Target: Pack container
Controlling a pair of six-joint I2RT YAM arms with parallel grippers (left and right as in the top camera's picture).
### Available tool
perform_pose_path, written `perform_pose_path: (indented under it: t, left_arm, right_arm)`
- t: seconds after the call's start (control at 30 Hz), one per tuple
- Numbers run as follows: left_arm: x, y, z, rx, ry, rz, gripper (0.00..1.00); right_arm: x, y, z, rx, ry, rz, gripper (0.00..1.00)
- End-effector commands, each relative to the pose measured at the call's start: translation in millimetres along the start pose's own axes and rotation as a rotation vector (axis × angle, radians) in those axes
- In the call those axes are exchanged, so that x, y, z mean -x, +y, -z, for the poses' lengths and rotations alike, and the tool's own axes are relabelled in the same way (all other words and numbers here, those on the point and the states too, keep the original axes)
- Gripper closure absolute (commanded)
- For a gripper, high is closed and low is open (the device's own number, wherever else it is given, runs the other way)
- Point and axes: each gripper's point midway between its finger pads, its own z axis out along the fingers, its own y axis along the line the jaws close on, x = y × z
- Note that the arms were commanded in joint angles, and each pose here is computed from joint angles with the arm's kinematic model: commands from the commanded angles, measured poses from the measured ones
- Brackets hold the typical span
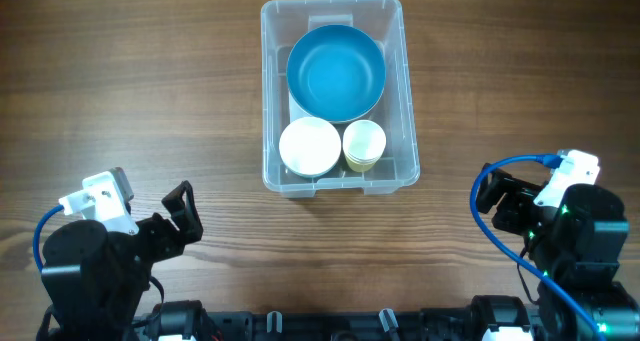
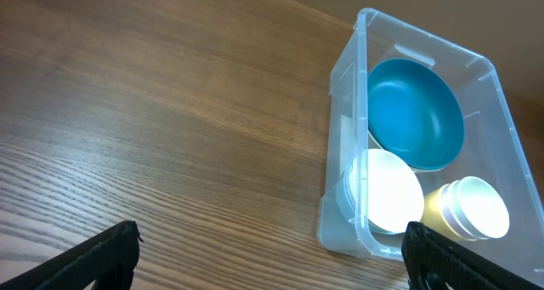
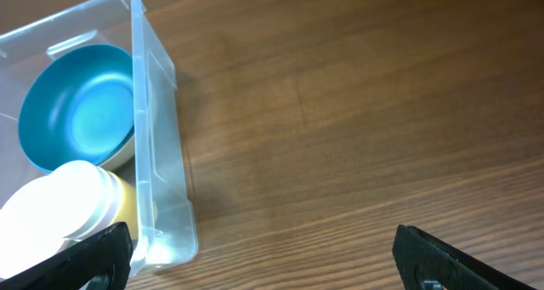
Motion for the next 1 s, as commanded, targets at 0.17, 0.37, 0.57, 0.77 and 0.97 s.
perform_pose_path:
  t: [0.17,0.37,0.57,0.77,0.97]
  left_arm:
    - [-2,-4,1,-0.025,0.006,-0.026,0.0]
    - [-2,-4,1,-0.026,0.006,-0.026,0.0]
    - [-2,-4,1,-0.025,0.006,-0.026,0.0]
    - [-2,-4,1,-0.025,0.006,-0.026,0.0]
    - [-2,-4,1,-0.026,0.006,-0.026,0.0]
  right_arm:
    - [-2,7,25,0.12,-0.277,0.045,0.0]
    - [-14,9,19,0.173,-0.387,0.067,0.0]
    - [0,18,19,0.232,-0.542,0.092,0.0]
    - [22,29,19,0.263,-0.71,0.177,0.0]
    - [8,31,-12,0.293,-0.745,0.189,0.0]
